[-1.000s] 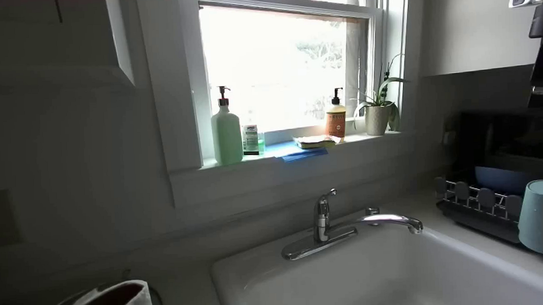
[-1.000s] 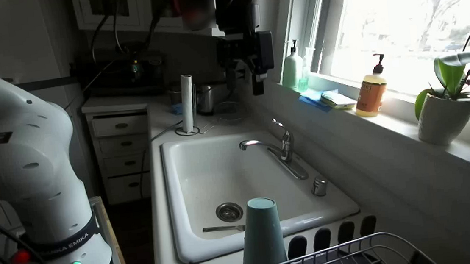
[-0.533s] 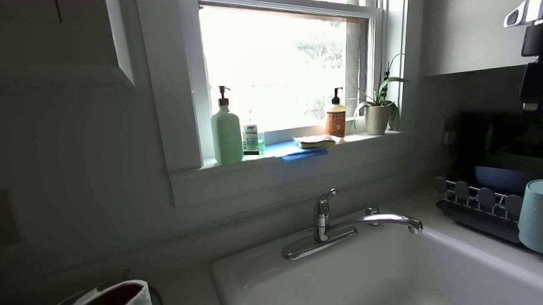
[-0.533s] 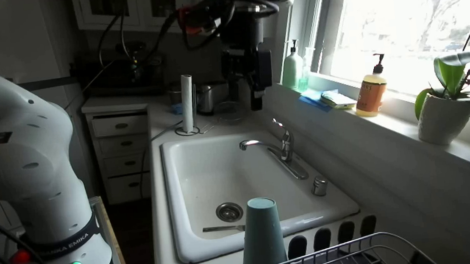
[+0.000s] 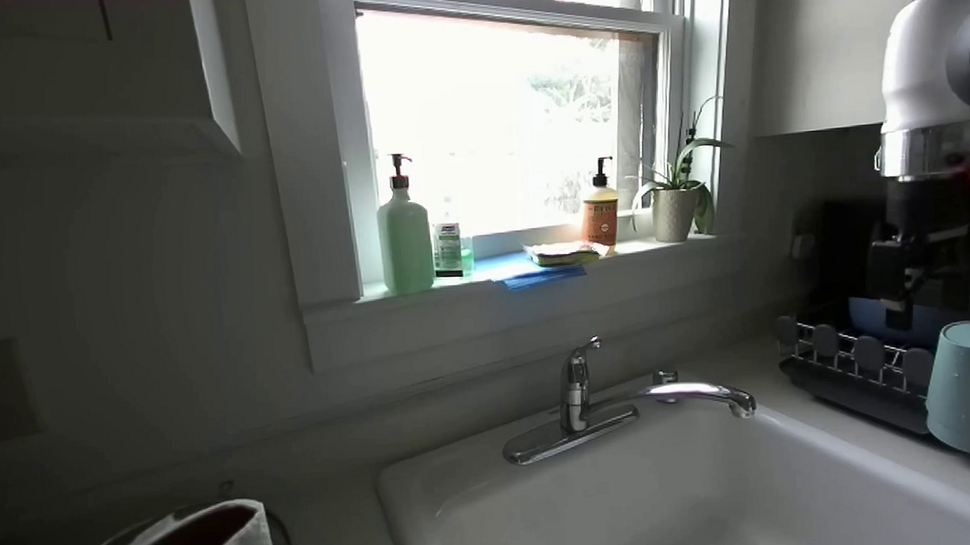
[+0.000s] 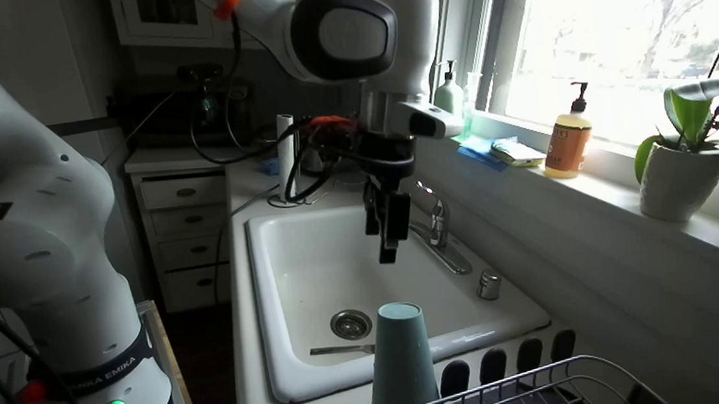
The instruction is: Pick up one light blue cup and hang it on the third cup holder from the right on the dish rack
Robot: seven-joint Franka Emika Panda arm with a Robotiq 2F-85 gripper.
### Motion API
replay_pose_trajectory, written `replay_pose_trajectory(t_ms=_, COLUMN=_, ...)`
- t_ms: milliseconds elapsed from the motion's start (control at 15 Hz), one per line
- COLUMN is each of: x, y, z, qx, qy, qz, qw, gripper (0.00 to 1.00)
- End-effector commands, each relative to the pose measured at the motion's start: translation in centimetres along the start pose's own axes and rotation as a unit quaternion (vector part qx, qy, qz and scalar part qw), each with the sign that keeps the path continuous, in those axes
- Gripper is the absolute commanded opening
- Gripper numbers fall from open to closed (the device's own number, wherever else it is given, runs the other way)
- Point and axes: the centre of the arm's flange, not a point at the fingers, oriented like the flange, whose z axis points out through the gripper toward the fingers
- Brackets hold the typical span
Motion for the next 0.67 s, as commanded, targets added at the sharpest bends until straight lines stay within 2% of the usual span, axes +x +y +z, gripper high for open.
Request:
replay_pose_trajectory(t_ms=0, x=0.8, y=1.7, z=2.6, qx=-0.053, qy=-0.030, qz=0.011, qw=0.9981, gripper=1.00)
replay_pose_trajectory(t_ms=400, x=1.1, y=3.6, z=3.3, qx=-0.135, qy=-0.033, qz=-0.003, qw=0.9903, gripper=1.00)
replay_pose_trajectory(t_ms=600, x=1.4, y=3.8, z=3.3, qx=-0.157, qy=-0.033, qz=-0.014, qw=0.9870, gripper=1.00)
